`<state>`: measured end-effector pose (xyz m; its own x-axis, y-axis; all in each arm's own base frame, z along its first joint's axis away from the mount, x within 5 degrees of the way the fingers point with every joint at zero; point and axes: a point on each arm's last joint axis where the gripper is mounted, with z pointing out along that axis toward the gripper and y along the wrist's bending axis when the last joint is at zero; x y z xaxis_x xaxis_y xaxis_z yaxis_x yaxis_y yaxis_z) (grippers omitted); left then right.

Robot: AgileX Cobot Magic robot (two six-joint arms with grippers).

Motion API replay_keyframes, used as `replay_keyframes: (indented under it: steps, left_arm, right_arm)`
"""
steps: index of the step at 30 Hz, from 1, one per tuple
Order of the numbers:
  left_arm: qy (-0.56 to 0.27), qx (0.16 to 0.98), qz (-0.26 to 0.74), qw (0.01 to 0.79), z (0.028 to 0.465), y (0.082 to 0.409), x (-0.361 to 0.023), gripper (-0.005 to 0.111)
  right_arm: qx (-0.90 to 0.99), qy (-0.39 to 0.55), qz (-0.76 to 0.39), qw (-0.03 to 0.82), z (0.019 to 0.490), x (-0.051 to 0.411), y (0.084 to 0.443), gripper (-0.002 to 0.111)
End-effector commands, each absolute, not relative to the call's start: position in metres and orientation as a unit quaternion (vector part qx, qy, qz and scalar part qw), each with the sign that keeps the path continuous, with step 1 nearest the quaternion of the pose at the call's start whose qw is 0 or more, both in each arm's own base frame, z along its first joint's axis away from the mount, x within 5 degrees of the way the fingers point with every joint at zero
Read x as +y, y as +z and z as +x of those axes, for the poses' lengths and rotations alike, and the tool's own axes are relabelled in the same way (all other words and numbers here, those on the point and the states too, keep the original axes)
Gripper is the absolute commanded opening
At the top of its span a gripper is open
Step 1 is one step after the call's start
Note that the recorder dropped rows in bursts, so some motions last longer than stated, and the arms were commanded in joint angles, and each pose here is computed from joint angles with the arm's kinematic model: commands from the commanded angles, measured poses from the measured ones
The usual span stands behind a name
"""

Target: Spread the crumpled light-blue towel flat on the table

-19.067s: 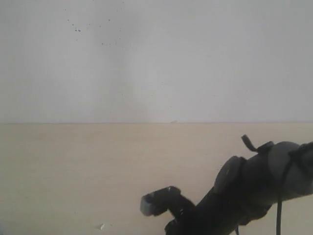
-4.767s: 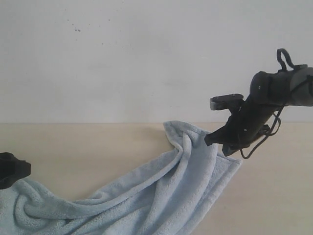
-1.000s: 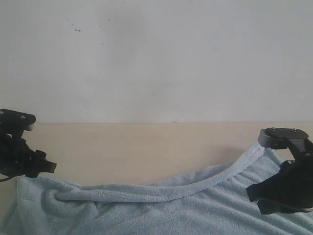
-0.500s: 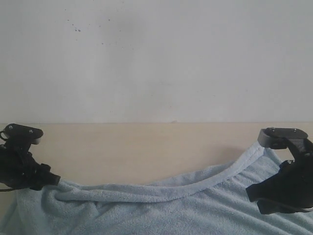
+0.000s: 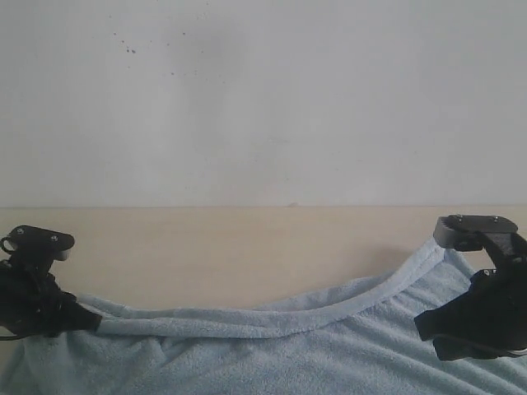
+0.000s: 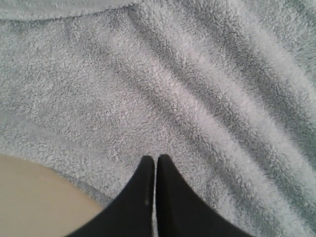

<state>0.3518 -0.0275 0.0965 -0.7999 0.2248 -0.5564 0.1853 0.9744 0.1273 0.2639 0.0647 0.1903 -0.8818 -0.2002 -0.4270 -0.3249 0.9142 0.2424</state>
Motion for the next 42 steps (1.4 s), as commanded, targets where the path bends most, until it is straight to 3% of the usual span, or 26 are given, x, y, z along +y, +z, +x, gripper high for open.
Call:
replay_keyframes:
  steps: [1,11,14,16,19,21,23,25,30,36,42]
  left_arm:
    - [0.060,0.944,0.098,0.308,0.356,0.096,-0.023,0.004]
    - [0.060,0.901,0.067,0.424,0.424,0.149,-0.028,0.004]
    - [0.045,0.897,0.072,0.434,0.443,0.149,-0.032,0.005]
    - [0.019,0.903,0.080,0.421,0.443,0.144,-0.037,0.015]
    - [0.002,0.911,0.077,0.405,0.439,0.135,-0.039,0.043]
    - [0.013,0.911,0.070,0.405,0.438,0.133,-0.037,0.067]
    - [0.021,0.912,0.067,0.404,0.434,0.132,-0.035,0.079]
    - [0.022,0.915,0.057,0.399,0.426,0.133,-0.032,0.077]
    - [0.063,0.913,0.030,0.402,0.400,0.142,-0.020,0.054]
    - [0.040,0.927,0.002,0.372,0.345,0.150,-0.016,0.054]
    - [0.001,0.951,0.007,0.310,0.287,0.133,-0.019,0.054]
  right_arm:
    - [0.955,0.155,-0.139,0.209,0.264,0.065,0.193,0.001]
    - [0.956,0.157,-0.140,0.206,0.263,0.065,0.193,0.001]
    - [0.956,0.159,-0.141,0.202,0.262,0.065,0.193,0.001]
    - [0.956,0.161,-0.148,0.196,0.261,0.066,0.193,0.001]
    - [0.954,0.161,-0.162,0.193,0.260,0.066,0.193,0.001]
    - [0.954,0.161,-0.162,0.193,0.260,0.066,0.193,0.001]
    - [0.954,0.163,-0.159,0.194,0.260,0.067,0.193,0.001]
    - [0.954,0.164,-0.160,0.195,0.260,0.067,0.193,0.001]
    - [0.953,0.165,-0.163,0.196,0.260,0.067,0.193,0.001]
    - [0.952,0.166,-0.156,0.203,0.262,0.067,0.194,0.001]
    - [0.952,0.174,-0.153,0.201,0.261,0.068,0.194,0.001]
